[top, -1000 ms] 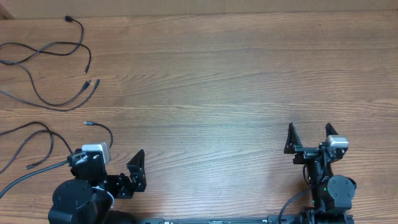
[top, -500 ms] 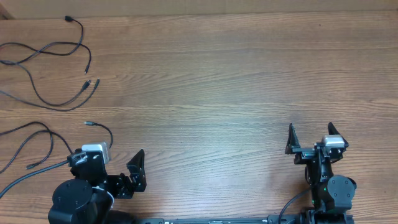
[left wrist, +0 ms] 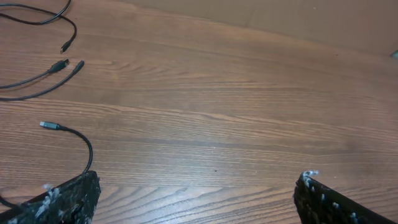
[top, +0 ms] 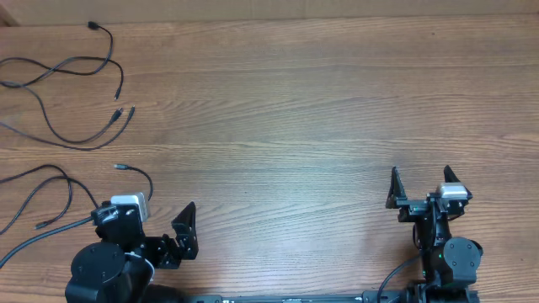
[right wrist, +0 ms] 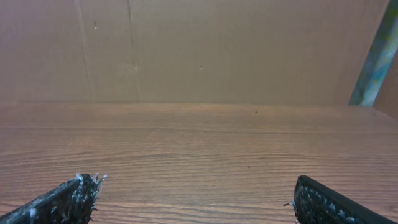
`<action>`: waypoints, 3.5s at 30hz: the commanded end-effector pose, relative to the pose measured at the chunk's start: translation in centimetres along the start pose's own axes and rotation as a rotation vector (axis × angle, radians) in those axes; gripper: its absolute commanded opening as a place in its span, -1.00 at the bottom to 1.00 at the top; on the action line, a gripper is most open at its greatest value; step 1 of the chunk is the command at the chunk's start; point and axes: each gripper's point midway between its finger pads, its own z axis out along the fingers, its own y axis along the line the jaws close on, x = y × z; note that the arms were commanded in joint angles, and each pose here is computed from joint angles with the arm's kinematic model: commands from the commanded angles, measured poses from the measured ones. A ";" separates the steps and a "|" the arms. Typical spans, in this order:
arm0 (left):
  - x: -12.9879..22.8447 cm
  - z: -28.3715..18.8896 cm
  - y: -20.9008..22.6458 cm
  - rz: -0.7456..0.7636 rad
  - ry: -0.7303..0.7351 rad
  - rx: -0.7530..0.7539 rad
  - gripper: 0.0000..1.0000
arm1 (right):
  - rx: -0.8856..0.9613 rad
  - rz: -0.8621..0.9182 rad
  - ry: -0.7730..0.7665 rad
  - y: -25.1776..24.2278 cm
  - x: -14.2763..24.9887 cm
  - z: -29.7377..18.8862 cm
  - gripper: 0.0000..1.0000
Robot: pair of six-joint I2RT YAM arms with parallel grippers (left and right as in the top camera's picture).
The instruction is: Untangle cables
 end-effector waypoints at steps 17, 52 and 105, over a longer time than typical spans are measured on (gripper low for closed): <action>0.0 0.0 0.3 -0.017 -0.007 -0.014 0.99 | 0.008 0.006 -0.006 -0.1 0.1 0.0 0.99; 0.0 2.2 0.2 0.136 -0.104 0.029 0.99 | 0.008 0.006 -0.006 -0.1 0.1 0.0 1.00; 4.4 11.7 6.8 0.210 -0.466 -0.124 0.99 | 0.008 0.006 -0.006 -0.1 0.1 0.0 1.00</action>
